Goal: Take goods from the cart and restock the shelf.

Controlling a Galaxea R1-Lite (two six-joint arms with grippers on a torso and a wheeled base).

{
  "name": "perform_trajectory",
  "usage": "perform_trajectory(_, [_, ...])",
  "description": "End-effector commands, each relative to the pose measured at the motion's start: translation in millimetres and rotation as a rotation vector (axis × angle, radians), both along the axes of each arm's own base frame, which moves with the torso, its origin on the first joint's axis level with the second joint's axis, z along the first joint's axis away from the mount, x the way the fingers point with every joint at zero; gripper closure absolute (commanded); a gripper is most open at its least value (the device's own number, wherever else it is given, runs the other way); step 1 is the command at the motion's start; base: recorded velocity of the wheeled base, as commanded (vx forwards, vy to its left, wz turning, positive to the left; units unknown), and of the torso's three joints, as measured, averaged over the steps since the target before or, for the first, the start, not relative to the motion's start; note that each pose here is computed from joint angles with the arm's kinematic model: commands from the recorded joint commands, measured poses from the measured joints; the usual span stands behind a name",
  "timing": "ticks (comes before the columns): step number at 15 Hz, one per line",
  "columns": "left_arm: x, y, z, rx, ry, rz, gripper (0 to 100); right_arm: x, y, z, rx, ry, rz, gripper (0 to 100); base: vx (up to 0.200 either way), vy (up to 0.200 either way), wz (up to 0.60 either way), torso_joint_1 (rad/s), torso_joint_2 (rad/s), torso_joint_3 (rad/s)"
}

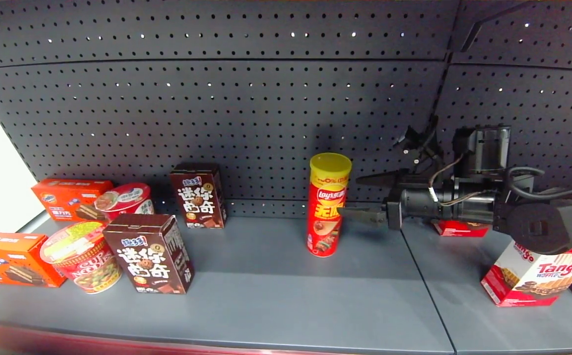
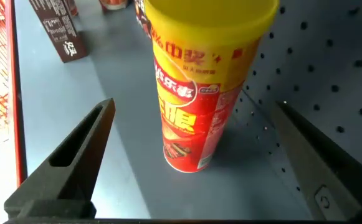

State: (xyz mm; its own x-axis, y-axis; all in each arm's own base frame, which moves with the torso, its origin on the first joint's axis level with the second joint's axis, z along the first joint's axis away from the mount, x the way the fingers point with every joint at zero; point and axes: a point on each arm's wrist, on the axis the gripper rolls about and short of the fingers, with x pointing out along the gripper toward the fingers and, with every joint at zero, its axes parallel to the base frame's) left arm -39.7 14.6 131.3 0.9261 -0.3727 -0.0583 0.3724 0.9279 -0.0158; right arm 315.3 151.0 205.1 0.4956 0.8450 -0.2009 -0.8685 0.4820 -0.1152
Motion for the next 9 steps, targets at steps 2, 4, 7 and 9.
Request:
perform_trajectory(2, [2.2,-0.8,2.6,0.005,0.015,-0.001,100,-1.5,1.7,-3.0,-0.005,0.009,0.002,0,0.000,0.000,0.00,0.000,0.00,0.000])
perform_trajectory(4, [2.2,-0.9,2.4,0.006,0.016,0.005,100,-0.6,2.1,-4.6,-0.007,0.013,0.002,0,0.000,0.000,0.00,0.000,0.00,0.000])
perform_trajectory(7, [4.6,-2.0,9.9,0.010,0.031,0.015,100,4.7,1.5,-11.0,-0.012,0.028,-0.001,0,0.000,0.000,0.00,0.000,0.00,0.000])
perform_trajectory(9, [7.9,-3.2,13.4,0.012,0.053,0.017,100,10.3,4.1,-17.6,-0.010,0.027,0.005,0,0.000,0.000,0.00,0.000,0.00,0.000])
